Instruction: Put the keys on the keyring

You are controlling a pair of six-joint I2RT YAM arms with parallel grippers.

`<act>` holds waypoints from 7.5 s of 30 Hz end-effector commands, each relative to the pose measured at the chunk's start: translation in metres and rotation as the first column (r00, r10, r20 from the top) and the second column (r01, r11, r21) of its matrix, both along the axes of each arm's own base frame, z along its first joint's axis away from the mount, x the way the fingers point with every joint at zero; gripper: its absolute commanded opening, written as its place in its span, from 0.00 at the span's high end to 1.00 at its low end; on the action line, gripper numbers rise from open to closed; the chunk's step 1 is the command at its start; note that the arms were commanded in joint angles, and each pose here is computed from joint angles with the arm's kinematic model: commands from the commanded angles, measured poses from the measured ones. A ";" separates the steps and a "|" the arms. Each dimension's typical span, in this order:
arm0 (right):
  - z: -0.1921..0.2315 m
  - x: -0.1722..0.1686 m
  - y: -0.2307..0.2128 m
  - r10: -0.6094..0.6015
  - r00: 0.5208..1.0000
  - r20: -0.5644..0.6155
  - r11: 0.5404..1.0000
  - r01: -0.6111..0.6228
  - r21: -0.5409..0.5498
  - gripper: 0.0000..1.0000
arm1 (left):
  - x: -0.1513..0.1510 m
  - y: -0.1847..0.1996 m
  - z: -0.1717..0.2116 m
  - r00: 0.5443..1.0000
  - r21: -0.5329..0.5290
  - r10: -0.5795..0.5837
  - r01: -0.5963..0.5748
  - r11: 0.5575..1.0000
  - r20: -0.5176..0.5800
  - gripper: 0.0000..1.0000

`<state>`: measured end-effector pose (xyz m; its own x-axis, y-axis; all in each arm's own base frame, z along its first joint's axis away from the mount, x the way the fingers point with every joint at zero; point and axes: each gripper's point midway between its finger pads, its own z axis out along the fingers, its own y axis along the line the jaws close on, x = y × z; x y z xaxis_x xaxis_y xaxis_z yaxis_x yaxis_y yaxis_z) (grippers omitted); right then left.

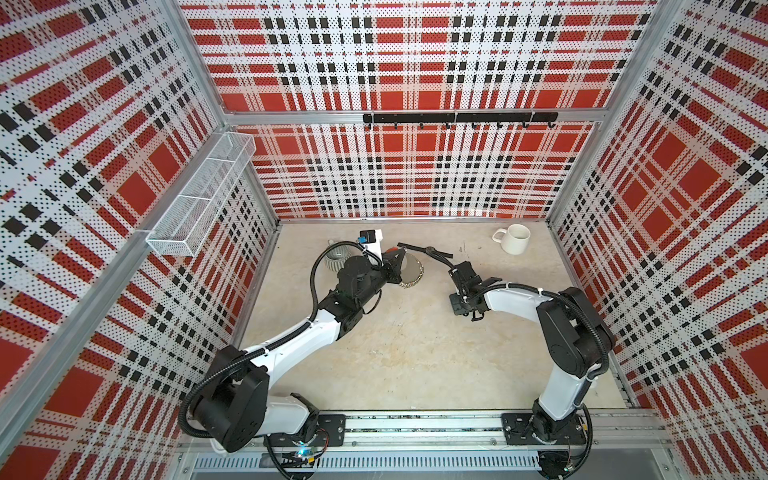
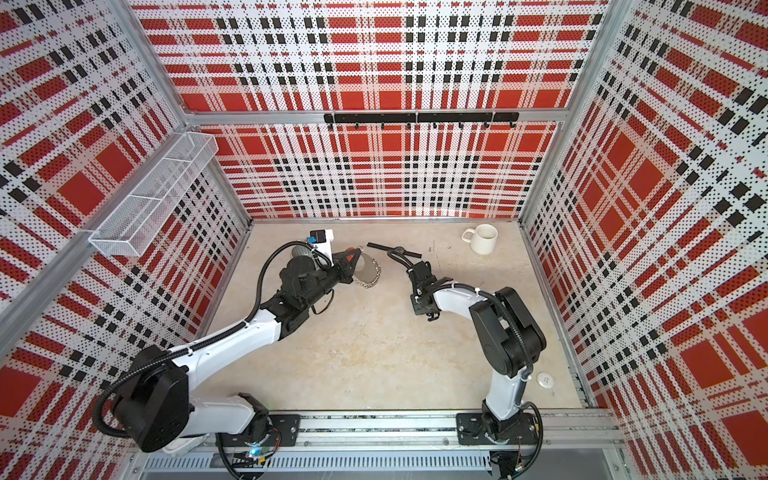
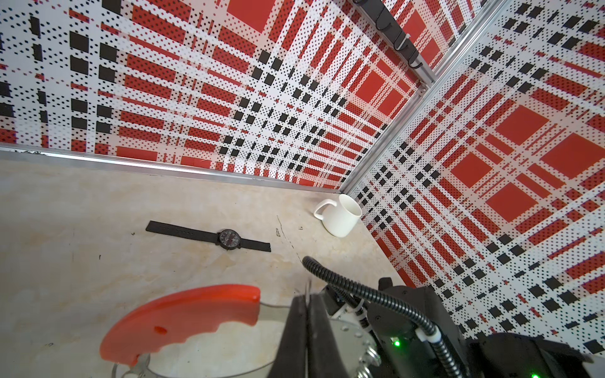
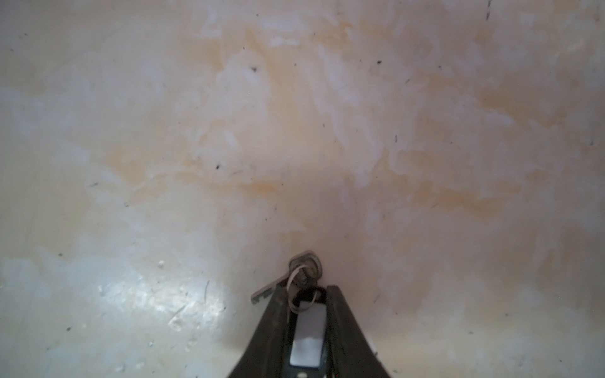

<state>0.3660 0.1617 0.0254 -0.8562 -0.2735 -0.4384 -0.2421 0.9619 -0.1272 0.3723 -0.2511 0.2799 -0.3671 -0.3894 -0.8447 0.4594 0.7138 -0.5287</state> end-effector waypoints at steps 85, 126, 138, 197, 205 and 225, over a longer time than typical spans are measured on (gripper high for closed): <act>0.279 -0.042 0.087 0.183 0.795 0.578 0.617 -0.550 0.562 1.00 | -0.056 -0.044 0.026 0.803 0.128 -0.315 0.292 0.948 0.506 1.00; 0.307 -0.038 0.113 0.154 0.805 0.573 0.465 -0.571 0.677 1.00 | -0.054 -0.059 0.044 0.803 0.020 -0.373 0.411 0.911 0.464 1.00; 0.289 -0.033 0.109 0.143 0.831 0.537 0.510 -0.527 0.680 1.00 | -0.062 -0.052 0.048 0.777 0.039 -0.353 0.391 0.920 0.521 1.00; 0.307 -0.008 0.124 0.175 0.910 0.377 0.496 -0.412 0.764 1.00 | -0.031 -0.045 0.060 0.919 -0.279 -0.219 0.316 0.907 0.329 1.00; 0.321 -0.021 0.125 0.199 0.877 0.438 0.459 -0.478 0.748 1.00 | -0.030 -0.045 0.058 0.921 -0.273 -0.215 0.310 0.911 0.326 1.00; 0.318 -0.012 0.117 0.146 0.877 0.458 0.556 -0.456 0.695 1.00 | -0.031 -0.047 0.057 0.916 -0.261 -0.220 0.315 0.912 0.334 1.00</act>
<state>0.3577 0.2853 0.3234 -0.6228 0.0688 -0.7793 -0.6151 0.5725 0.5421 0.3491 -0.2981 0.3102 -0.3070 -0.5455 -0.7799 0.7309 0.3896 -0.5603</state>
